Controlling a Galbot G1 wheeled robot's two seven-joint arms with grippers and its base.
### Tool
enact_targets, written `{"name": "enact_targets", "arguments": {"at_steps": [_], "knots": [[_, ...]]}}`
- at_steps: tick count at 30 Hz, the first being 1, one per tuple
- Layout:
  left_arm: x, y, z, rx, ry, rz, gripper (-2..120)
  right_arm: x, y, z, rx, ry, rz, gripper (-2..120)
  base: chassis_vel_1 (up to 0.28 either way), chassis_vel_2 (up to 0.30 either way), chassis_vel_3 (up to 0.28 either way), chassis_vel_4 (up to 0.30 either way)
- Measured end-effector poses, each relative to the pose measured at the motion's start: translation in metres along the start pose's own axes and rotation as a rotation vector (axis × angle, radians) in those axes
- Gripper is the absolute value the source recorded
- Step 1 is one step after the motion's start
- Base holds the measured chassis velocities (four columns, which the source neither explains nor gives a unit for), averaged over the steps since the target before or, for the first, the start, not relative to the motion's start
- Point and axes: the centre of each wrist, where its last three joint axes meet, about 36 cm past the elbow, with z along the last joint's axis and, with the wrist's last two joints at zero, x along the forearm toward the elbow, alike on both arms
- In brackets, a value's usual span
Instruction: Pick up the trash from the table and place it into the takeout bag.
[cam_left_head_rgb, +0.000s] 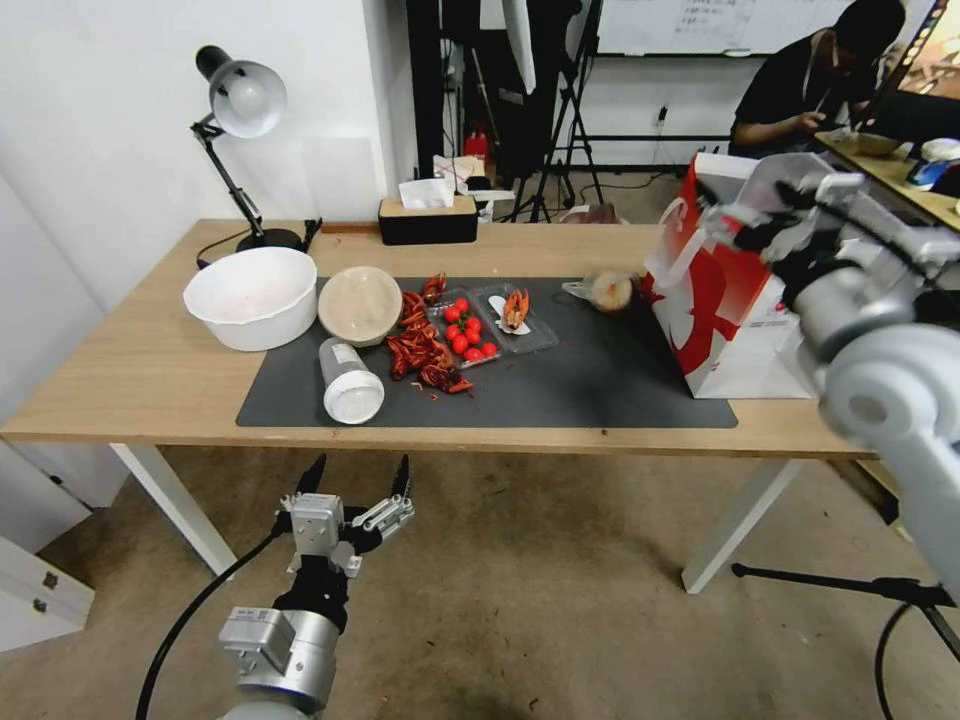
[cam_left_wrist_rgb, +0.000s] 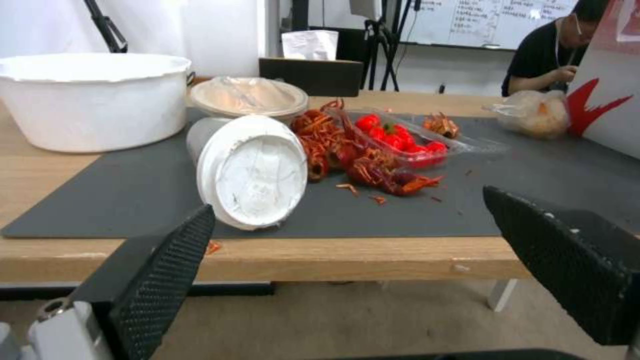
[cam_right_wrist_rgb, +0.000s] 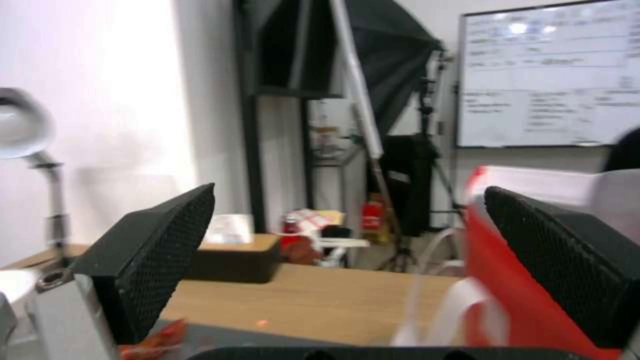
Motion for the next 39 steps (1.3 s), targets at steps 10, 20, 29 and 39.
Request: {"name": "enact_targets", "arguments": {"at_steps": [10,20,29,39], "knots": [[0.001,0.0,0.001,0.001,0.0,0.002,100,0.04,0.007,0.045,0.028,0.003,-0.071,100,0.0,0.0,0.0,0.0],[0.0,0.002,0.0,0.005,-0.003,0.01,100,0.083,0.029,0.092,-0.002,0.078,0.012,100,0.0,0.0,0.0,0.0],[-0.001,0.002,0.0,0.009,-0.004,0.008,100,0.127,0.055,0.127,-0.046,0.104,0.075,100,0.0,0.0,0.0,0.0],[0.0,0.001,0.0,0.009,-0.009,0.009,100,0.165,0.069,0.153,-0.075,0.109,0.119,100,0.0,0.0,0.0,0.0]]}}
